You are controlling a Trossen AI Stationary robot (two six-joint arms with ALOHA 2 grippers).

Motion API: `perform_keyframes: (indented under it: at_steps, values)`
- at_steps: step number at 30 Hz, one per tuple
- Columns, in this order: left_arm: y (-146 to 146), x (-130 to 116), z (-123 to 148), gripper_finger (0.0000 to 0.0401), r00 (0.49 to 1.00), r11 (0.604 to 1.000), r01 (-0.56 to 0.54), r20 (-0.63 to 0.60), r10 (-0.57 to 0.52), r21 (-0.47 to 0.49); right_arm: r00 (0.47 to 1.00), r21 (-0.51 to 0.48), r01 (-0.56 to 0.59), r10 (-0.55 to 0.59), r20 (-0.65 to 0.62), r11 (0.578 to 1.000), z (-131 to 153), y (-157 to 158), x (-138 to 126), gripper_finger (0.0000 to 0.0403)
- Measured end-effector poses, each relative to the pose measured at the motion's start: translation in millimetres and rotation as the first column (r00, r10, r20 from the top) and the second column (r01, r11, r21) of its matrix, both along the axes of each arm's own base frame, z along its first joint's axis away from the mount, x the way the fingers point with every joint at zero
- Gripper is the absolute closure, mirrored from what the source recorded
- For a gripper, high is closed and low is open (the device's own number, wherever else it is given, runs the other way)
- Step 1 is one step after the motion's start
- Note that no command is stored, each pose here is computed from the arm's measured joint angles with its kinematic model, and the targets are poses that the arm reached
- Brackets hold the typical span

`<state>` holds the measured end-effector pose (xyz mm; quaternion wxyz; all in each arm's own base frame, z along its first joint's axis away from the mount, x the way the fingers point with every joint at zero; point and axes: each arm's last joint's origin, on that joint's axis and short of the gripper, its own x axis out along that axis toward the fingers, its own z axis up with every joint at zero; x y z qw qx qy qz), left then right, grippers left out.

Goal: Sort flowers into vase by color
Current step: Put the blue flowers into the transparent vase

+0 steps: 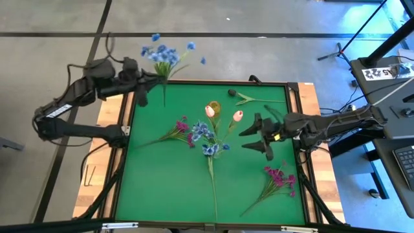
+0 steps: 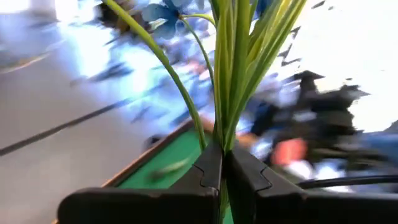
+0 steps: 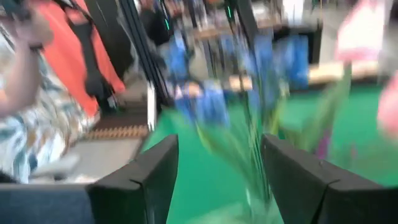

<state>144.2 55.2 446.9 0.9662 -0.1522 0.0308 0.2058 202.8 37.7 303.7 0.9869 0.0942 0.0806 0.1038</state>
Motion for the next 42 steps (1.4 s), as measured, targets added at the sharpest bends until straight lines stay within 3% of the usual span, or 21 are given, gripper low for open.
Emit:
perform_keyframes:
  at_steps: [6,12,16,25,34,37,42]
  values:
    - [-27.8,13.3,21.9,0.0397,0.951,0.976,0.207,0.220,-0.218,0.071,0.974,-0.065,0.005,0.010,0.226,0.998,45.8,0.5,3.2,0.0176]
    - [-49.0,41.8,28.3,0.0397,0.884,0.936,0.321,0.307,-0.351,0.146,0.959,-0.115,0.016,0.017,0.281,0.993,75.4,3.7,21.1,0.0176]
    - [-61.6,67.0,22.7,0.0397,0.862,0.911,0.371,0.298,-0.411,0.182,0.962,-0.135,0.045,-0.006,0.272,0.990,86.0,7.4,46.4,0.0176]
    - [-81.7,108.4,7.3,0.0397,0.834,0.879,0.427,0.283,-0.474,0.214,0.968,-0.182,0.094,-0.048,0.245,0.979,95.0,16.0,104.6,0.0176]
    - [-91.6,112.4,5.9,0.0397,0.818,0.863,0.447,0.284,-0.500,0.235,0.973,-0.188,0.115,-0.073,0.219,0.975,90.7,21.2,138.4,0.0178]
    - [-94.7,111.8,6.2,0.0397,0.816,0.862,0.447,0.284,-0.503,0.240,0.974,-0.187,0.116,-0.075,0.214,0.975,88.0,21.8,142.2,0.0194]
    - [-99.4,111.0,6.2,0.0397,0.812,0.854,0.453,0.276,-0.514,0.257,0.974,-0.185,0.122,-0.082,0.211,0.975,87.5,21.7,142.6,0.0254]
